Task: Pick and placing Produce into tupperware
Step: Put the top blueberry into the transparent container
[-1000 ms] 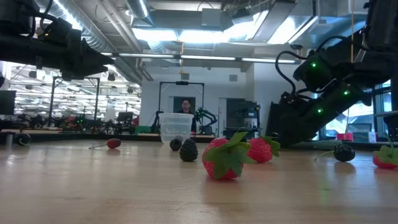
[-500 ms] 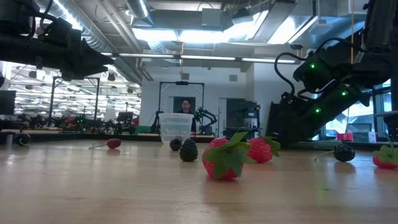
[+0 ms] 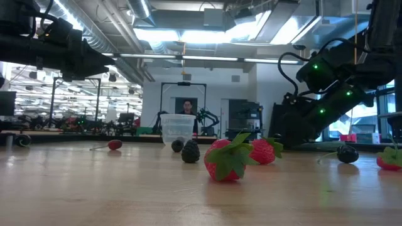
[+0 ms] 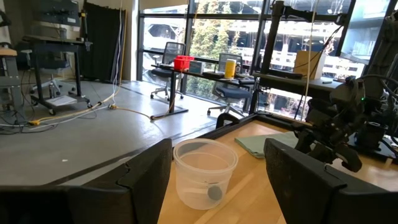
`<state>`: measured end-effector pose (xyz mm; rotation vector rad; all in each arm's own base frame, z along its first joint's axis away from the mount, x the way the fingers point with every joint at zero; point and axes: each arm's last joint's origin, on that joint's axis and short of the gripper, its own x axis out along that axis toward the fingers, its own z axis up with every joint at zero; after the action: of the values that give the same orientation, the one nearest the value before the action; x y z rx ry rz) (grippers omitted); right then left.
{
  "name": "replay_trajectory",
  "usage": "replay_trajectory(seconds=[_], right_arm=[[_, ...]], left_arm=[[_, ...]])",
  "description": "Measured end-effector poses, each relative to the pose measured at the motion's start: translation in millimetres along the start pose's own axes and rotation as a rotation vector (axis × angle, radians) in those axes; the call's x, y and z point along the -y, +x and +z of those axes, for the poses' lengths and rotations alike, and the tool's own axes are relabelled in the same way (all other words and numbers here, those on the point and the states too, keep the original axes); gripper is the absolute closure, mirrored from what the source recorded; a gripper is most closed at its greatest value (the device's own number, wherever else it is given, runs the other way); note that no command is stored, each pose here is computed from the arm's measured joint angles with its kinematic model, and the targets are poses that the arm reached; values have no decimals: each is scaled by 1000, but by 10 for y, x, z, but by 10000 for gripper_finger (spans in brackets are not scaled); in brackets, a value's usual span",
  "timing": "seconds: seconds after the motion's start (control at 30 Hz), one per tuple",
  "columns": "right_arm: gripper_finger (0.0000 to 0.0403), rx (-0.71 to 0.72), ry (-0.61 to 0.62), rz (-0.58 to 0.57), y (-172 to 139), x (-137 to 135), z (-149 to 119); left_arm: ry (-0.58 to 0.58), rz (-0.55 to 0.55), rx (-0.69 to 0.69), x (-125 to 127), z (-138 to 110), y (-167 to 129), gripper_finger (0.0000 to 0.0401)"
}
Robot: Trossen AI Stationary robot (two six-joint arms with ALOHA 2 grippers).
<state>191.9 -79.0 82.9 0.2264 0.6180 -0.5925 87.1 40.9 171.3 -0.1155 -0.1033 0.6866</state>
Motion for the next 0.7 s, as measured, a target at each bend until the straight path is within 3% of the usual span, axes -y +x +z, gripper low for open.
replay_trajectory(seconds=[0.5,0.7], right_arm=[[266,-5,-5,0,-1,1,-4],[231,-6,-6,9,-1,-3,-4]], left_arm=[[0,0,0,0,0,0,154],[0,0,0,0,0,0,154]])
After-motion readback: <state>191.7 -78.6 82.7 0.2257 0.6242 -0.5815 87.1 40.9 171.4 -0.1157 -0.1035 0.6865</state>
